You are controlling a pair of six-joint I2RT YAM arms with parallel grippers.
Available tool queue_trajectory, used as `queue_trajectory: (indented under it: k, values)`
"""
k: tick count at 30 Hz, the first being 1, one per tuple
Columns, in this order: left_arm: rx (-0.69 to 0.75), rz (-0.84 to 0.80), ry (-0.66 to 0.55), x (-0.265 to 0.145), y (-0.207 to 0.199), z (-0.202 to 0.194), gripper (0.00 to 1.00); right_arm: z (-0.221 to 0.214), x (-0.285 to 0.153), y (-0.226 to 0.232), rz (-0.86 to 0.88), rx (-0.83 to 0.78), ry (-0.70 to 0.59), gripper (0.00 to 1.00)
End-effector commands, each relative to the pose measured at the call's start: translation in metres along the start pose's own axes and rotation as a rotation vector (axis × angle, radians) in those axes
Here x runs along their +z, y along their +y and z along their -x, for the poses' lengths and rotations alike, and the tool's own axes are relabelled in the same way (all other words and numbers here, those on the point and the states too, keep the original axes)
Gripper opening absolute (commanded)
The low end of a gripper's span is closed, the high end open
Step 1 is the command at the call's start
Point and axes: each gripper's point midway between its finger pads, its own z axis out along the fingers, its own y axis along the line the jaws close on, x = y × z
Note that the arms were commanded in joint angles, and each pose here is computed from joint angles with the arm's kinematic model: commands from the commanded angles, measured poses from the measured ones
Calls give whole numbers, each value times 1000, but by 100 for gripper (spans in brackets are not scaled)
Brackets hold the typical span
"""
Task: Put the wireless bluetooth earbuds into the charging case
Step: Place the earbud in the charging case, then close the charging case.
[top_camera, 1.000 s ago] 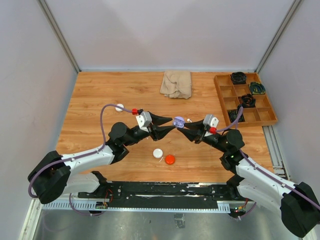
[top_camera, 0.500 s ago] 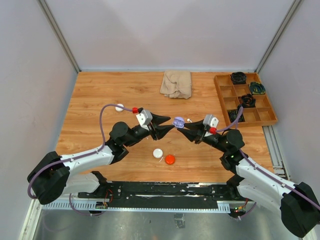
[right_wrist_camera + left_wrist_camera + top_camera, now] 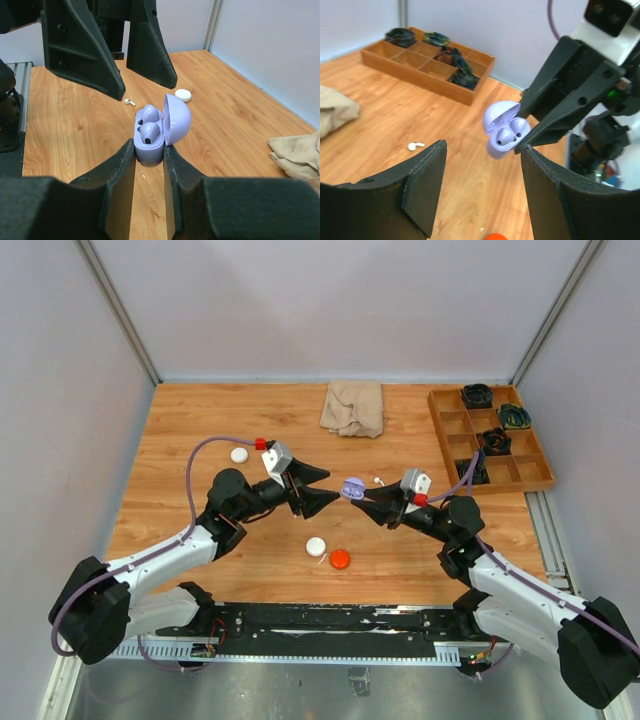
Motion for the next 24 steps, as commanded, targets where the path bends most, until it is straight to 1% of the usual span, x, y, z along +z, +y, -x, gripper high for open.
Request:
queue_trajectory:
  k: [1, 5, 9, 15, 19, 24]
  values:
    - [-155, -177, 51, -5, -28, 12, 67, 17, 8, 1, 46, -29, -32, 1]
    - [-276, -201, 103, -2, -26, 10, 70, 19, 11, 2, 72, -25, -31, 1]
    - [-327, -209, 118, 3, -24, 10, 73, 19, 14, 5, 100, -17, -20, 1]
    - [-396, -264, 134, 12, -27, 8, 73, 20, 18, 8, 126, -4, -18, 1]
    - [-414, -304, 121, 13, -31, 10, 74, 16, 19, 10, 141, 10, -7, 1]
    - [-384, -336, 95, 11, -34, 17, 72, 8, 19, 14, 171, 35, 26, 1]
